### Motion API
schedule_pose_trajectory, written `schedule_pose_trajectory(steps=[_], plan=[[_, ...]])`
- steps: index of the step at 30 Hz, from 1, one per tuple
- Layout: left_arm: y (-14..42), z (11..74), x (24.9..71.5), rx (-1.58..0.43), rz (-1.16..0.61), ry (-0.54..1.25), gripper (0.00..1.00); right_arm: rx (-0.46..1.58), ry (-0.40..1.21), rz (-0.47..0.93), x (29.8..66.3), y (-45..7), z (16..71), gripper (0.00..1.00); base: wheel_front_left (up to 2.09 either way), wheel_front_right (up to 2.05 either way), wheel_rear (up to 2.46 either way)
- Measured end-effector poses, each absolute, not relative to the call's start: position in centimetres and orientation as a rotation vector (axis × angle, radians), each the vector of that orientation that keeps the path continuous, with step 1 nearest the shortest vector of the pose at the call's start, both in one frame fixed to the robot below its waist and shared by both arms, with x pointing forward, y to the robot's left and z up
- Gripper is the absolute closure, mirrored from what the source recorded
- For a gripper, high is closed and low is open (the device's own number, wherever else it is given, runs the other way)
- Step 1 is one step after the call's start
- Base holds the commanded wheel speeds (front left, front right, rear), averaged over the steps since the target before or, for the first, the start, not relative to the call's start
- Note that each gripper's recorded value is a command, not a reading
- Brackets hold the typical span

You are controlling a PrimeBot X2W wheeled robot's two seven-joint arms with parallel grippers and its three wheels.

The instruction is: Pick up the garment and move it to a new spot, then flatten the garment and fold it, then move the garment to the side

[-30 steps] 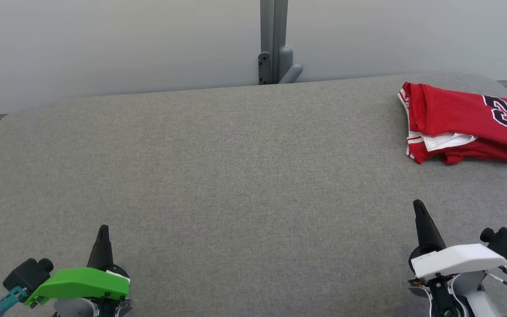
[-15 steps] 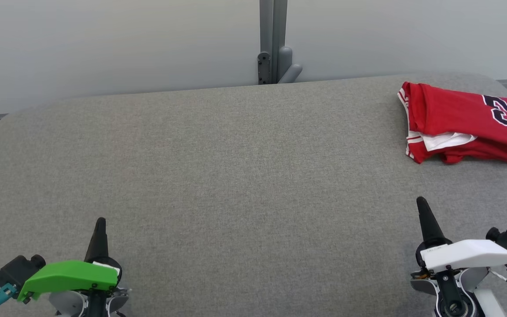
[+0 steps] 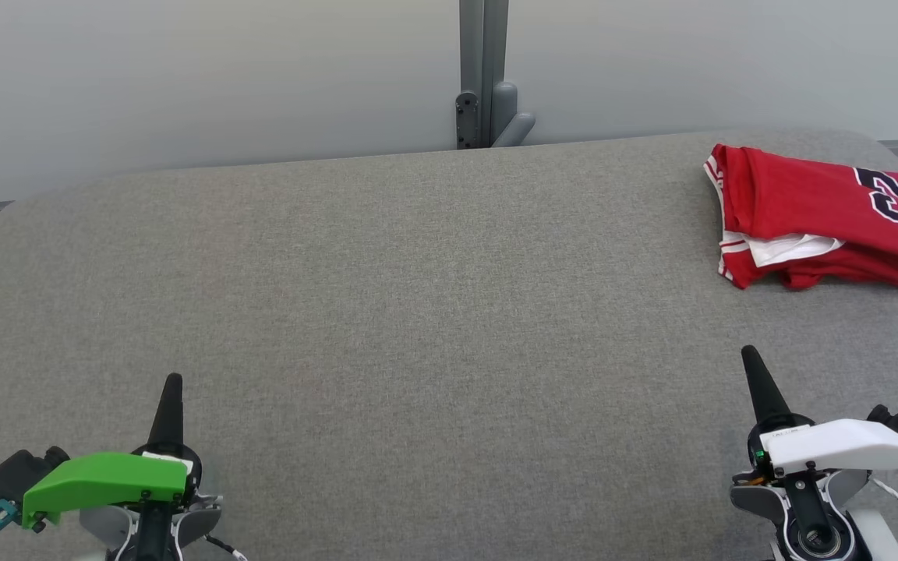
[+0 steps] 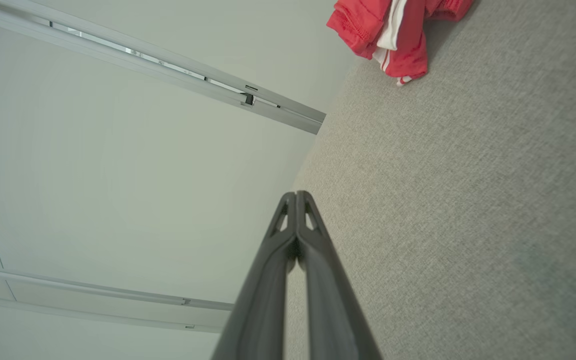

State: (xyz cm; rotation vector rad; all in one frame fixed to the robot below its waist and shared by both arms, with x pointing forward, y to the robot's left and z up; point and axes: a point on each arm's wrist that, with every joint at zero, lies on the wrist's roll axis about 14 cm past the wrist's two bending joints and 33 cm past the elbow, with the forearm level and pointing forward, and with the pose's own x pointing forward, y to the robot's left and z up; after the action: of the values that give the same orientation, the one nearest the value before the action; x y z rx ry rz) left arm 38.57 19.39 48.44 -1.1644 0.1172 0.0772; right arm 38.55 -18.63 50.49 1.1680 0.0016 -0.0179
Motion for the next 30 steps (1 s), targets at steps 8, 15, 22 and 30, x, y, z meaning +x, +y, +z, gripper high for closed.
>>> schedule_pose_trajectory(steps=[8,15,22,30], plan=[[19.5,48.9,38.9,-1.236,0.066,0.105,1.0,1.24,-0.004,-0.021,38.8,-18.9,50.7,1.0,0.0,0.0,0.0],[19.6,49.2,39.2,-1.298,0.054,0.098,1.0,1.3,-0.003,-0.026,38.8,-19.1,50.6,1.0,0.0,0.0,0.0],[19.7,49.6,39.5,-1.356,0.043,0.083,1.0,1.356,-0.007,-0.027,38.9,-19.2,50.8,1.0,0.0,0.0,0.0],[19.8,50.2,39.8,-1.424,0.025,0.068,1.0,1.424,-0.012,-0.026,39.1,-19.4,50.9,1.0,0.0,0.0,0.0]])
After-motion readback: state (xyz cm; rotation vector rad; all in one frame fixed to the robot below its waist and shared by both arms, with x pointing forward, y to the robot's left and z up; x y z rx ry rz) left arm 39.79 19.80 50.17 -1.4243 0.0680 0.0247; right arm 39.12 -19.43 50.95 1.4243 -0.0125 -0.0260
